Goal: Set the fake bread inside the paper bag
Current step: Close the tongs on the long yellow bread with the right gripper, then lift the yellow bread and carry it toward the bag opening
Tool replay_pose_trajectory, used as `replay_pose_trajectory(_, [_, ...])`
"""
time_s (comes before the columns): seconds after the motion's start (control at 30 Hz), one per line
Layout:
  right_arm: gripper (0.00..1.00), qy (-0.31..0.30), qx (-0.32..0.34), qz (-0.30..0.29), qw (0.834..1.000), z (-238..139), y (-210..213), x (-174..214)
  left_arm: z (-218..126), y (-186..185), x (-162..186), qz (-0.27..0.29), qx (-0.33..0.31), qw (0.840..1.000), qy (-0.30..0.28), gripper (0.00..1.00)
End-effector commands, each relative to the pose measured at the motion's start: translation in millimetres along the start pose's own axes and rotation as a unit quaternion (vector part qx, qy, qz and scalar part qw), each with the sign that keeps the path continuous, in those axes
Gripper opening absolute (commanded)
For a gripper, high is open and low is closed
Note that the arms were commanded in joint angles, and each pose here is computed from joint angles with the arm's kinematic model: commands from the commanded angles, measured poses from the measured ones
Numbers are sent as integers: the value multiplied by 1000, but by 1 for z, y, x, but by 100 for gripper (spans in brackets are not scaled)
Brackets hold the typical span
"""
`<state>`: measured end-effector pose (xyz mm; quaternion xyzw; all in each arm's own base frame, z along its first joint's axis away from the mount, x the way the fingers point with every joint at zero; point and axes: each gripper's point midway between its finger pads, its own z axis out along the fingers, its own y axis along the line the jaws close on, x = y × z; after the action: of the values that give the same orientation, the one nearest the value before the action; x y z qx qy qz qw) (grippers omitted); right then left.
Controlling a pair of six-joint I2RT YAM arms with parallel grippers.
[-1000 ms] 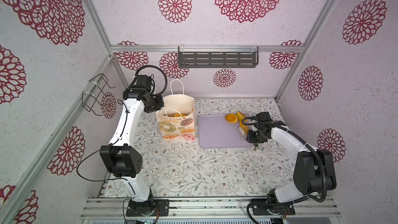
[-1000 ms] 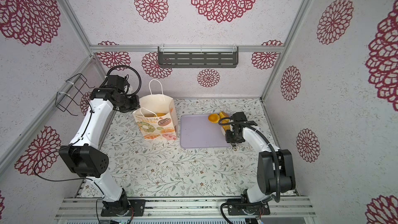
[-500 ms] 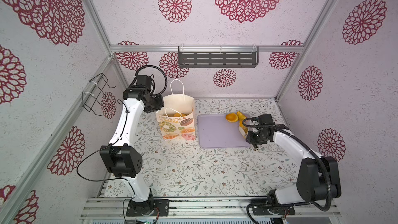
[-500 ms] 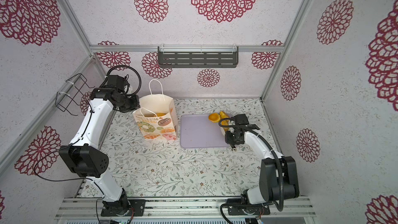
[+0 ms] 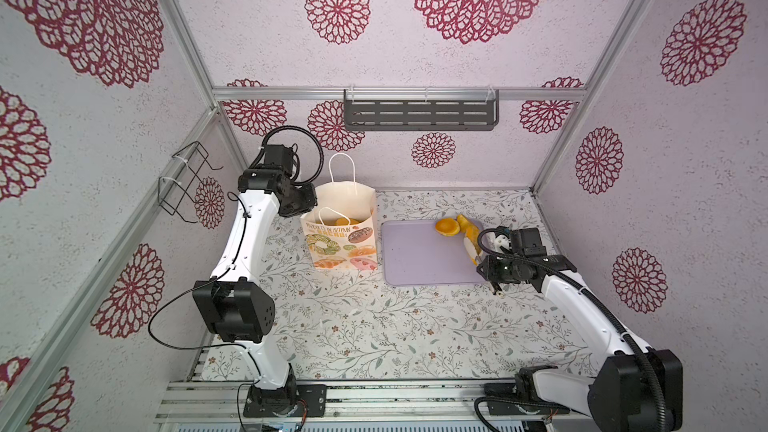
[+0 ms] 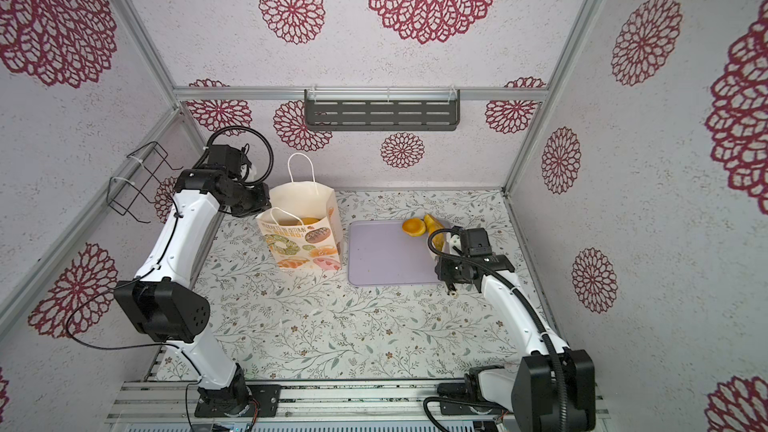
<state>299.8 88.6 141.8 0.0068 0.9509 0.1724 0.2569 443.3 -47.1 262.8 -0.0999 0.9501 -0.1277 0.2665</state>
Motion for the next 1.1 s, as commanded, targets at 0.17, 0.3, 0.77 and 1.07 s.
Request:
replay_pose_trajectory(0.17, [8,-71,-50,9,996,-23,22,-26,2,-4,-1,6,-1,1000,-5,0])
replay_pose_trajectory(0.3, [6,-92,-67,12,993,-33,30,-33,1,-4,-1,6,-2,1000,-5,0])
replay_pose_trajectory(0.77, [0,-157,-143,21,977,-72,66,-51,-1,-5,-2,7,-1,1000,-8,0])
replay_pose_trajectory(1.07, [0,-193,-173,12,966,-100,91,-63,-4,-7,-2,10,0,1000,-11,0])
